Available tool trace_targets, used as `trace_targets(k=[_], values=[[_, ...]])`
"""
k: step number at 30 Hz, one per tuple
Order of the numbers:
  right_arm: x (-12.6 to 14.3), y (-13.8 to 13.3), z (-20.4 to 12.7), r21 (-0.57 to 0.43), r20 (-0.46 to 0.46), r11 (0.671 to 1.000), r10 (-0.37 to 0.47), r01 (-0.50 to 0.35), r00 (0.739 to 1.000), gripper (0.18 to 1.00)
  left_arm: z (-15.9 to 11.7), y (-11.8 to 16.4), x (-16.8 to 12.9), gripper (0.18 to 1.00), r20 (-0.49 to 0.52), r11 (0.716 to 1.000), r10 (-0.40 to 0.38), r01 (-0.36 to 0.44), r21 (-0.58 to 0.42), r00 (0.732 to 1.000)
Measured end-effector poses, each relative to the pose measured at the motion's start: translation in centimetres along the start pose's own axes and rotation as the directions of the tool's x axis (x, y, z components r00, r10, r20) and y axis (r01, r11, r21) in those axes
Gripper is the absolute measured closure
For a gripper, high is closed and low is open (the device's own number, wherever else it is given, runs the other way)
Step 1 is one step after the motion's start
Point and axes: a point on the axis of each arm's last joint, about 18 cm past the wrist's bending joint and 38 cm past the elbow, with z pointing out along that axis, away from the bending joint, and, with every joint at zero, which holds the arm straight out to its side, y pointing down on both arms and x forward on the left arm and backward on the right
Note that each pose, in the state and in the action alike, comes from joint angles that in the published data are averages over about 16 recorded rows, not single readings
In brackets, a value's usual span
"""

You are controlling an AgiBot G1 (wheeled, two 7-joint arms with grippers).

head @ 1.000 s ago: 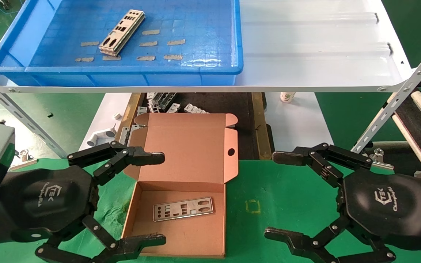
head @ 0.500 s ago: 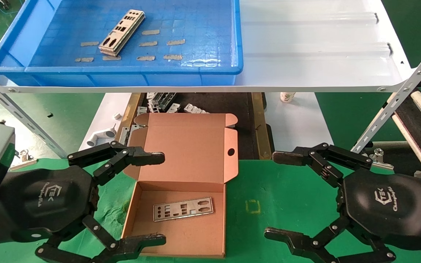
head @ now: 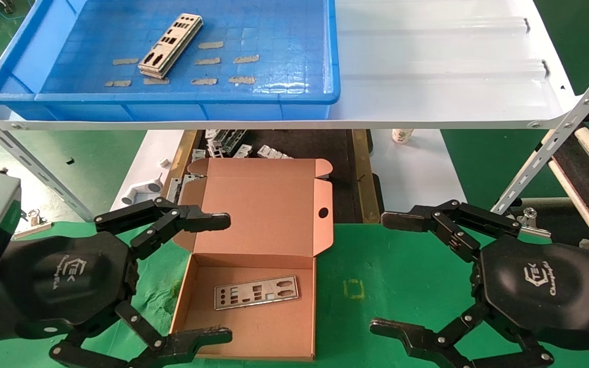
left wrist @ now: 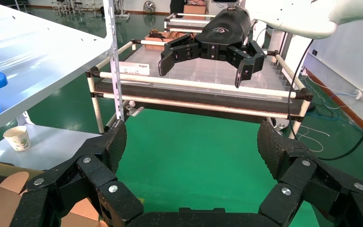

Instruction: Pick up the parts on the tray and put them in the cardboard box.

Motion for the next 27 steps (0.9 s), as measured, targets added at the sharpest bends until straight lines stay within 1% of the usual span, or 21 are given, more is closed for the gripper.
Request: trace_targets(k=[27], values=[[0.00,0.01,0.00,0.000,0.000,1.000,0.000,0.000,1.000,0.178,0.00,0.00,0.00,0.184,0.000,1.000,0.000,0.000,0.000,1.000]])
